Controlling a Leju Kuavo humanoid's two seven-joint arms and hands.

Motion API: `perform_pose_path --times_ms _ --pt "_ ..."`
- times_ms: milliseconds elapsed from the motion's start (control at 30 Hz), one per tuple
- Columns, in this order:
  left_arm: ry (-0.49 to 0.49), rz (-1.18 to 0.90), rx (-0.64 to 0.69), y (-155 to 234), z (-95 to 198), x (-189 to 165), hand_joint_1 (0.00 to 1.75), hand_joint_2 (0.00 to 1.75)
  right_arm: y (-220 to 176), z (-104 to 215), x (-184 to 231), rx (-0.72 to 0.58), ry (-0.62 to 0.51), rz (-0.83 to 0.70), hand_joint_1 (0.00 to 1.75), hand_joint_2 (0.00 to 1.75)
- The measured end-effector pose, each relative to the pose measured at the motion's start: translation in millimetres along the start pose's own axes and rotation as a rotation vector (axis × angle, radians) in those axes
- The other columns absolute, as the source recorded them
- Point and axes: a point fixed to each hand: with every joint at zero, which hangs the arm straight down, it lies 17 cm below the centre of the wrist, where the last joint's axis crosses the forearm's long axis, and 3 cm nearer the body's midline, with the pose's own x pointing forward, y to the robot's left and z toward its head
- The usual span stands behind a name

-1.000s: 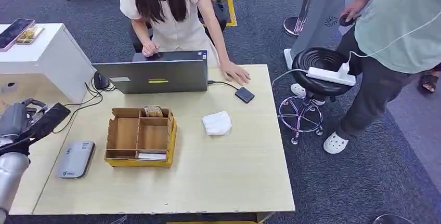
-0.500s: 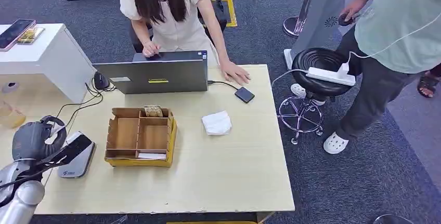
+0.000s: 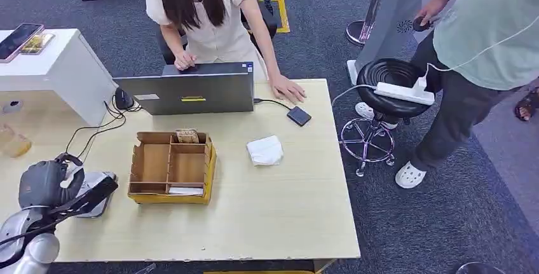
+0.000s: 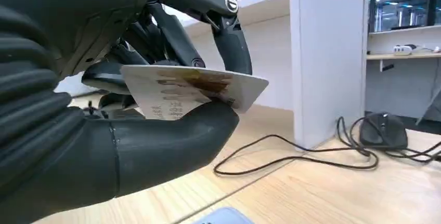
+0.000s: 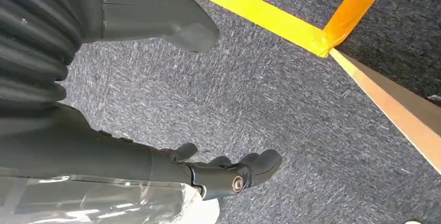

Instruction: Pass the card to the sensor for recognition and then transmit it.

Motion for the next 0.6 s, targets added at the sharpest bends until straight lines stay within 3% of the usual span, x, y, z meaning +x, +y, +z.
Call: perform_pose_path --times_ms 267,600 --pt "0.019 -0.103 0.043 0.7 3.0 -3.9 1.75 1.75 0.0 0.0 0.0 0.0 0.0 0.001 0.0 1.75" --pt "0.059 -0.038 -0.049 -26.6 10.9 -11.4 1.75 1.75 -0.8 0.2 -0.6 -0.005 0.0 0.005 0.0 1.75"
